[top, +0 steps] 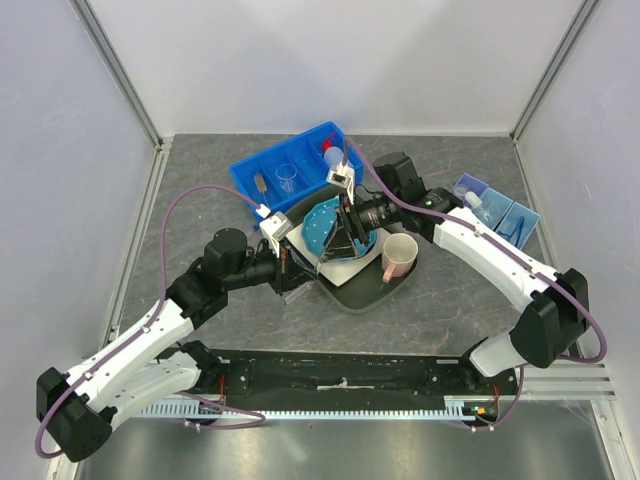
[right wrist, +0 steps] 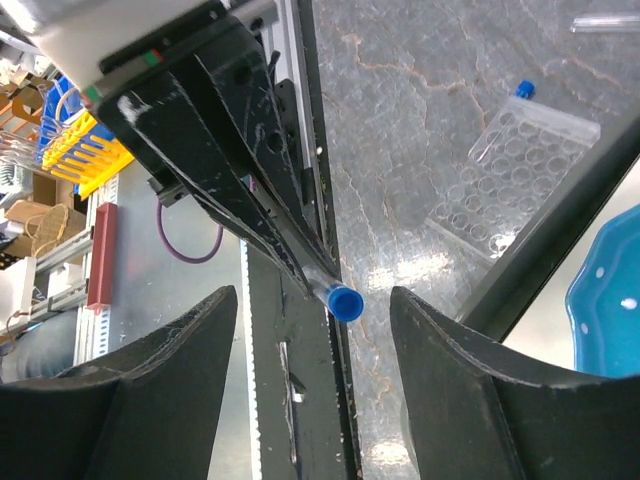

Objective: Organize the chemistry lab equipment

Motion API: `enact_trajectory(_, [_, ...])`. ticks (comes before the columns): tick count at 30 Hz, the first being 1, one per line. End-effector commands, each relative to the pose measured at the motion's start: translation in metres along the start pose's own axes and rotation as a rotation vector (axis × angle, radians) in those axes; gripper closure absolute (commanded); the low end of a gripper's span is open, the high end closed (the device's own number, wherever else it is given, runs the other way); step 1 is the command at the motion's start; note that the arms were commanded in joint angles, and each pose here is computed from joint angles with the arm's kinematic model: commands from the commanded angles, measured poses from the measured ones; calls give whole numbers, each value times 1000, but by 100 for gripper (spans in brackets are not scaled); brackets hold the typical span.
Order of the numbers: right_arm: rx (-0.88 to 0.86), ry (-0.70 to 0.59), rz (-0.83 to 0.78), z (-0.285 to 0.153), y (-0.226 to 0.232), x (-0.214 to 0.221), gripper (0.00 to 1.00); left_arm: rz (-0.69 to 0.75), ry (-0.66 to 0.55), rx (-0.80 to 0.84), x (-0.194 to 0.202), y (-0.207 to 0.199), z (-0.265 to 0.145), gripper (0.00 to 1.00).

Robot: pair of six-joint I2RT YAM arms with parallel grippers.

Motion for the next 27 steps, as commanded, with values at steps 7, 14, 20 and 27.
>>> enact_trajectory(7, [-23,22,57,19,-4,10,38,8,-62,9,-16,-5,1,98])
enact_trajectory(14, [-85,37,97,26,-1,12,70,6,-67,2,-15,-4,0,98])
enact_trajectory(20, [-127,26,110,28,3,8,89,-13,-62,-53,-15,-1,-3,85])
enact_trajectory(27, [-13,24,-16,28,-12,-9,90,-30,-14,-295,-19,12,-32,21])
Point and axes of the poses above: each gripper's point midway between its finger pads, its own z axis out along the fingers, its own y axis along the line the jaws close on, x = y × z, the point moved 7 cm from there along -z, back along the fingers, and after that the axes turned 9 degrees about z, right-handed, at the moved point
